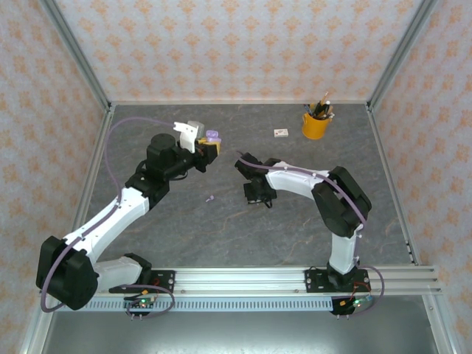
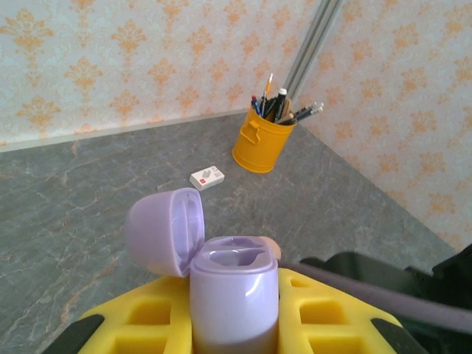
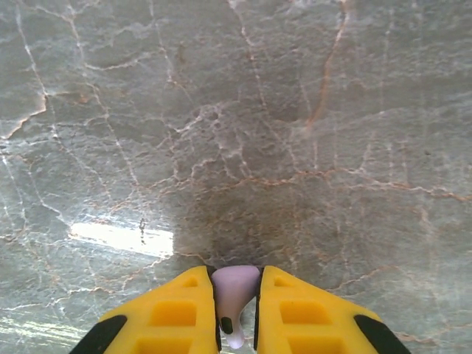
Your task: Insert the wireless bluetooth earbuds into the charging case
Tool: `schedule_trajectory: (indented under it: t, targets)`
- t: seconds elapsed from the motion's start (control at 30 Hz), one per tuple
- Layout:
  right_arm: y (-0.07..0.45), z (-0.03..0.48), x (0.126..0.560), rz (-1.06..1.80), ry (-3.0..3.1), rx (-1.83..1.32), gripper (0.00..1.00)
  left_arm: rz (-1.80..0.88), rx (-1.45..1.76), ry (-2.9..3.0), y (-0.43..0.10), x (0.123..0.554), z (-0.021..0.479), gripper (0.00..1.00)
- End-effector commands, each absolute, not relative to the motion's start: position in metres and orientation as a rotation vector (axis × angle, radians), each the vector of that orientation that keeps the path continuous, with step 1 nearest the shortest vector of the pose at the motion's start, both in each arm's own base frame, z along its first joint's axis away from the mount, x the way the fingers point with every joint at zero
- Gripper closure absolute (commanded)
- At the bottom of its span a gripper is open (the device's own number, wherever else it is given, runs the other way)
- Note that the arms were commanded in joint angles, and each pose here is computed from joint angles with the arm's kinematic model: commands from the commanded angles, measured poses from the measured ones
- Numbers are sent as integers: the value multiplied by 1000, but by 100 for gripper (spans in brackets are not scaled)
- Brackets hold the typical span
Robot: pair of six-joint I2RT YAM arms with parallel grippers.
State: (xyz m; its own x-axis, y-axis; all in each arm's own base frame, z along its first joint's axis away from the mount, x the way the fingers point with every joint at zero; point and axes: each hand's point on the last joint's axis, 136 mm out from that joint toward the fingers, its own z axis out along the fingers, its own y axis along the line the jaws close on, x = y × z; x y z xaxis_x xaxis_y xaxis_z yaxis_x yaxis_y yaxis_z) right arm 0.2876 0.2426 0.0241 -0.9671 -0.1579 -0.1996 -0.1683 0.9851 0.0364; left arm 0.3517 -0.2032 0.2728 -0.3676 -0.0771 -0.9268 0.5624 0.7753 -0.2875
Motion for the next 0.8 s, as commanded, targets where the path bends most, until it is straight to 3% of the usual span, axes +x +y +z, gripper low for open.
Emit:
schedule_trajectory:
  t: [0.0, 0.43, 0.77]
  targets:
    - [237, 41, 295, 73, 2866, -195, 85, -626, 450, 1707, -205, 349, 288, 100]
    - [226, 88, 304, 152, 2751, -120, 86, -555, 659, 1564, -224, 335, 271, 100]
    - [217, 183, 323, 321, 2523, -34, 86, -563, 679, 1461, -227, 330, 283, 100]
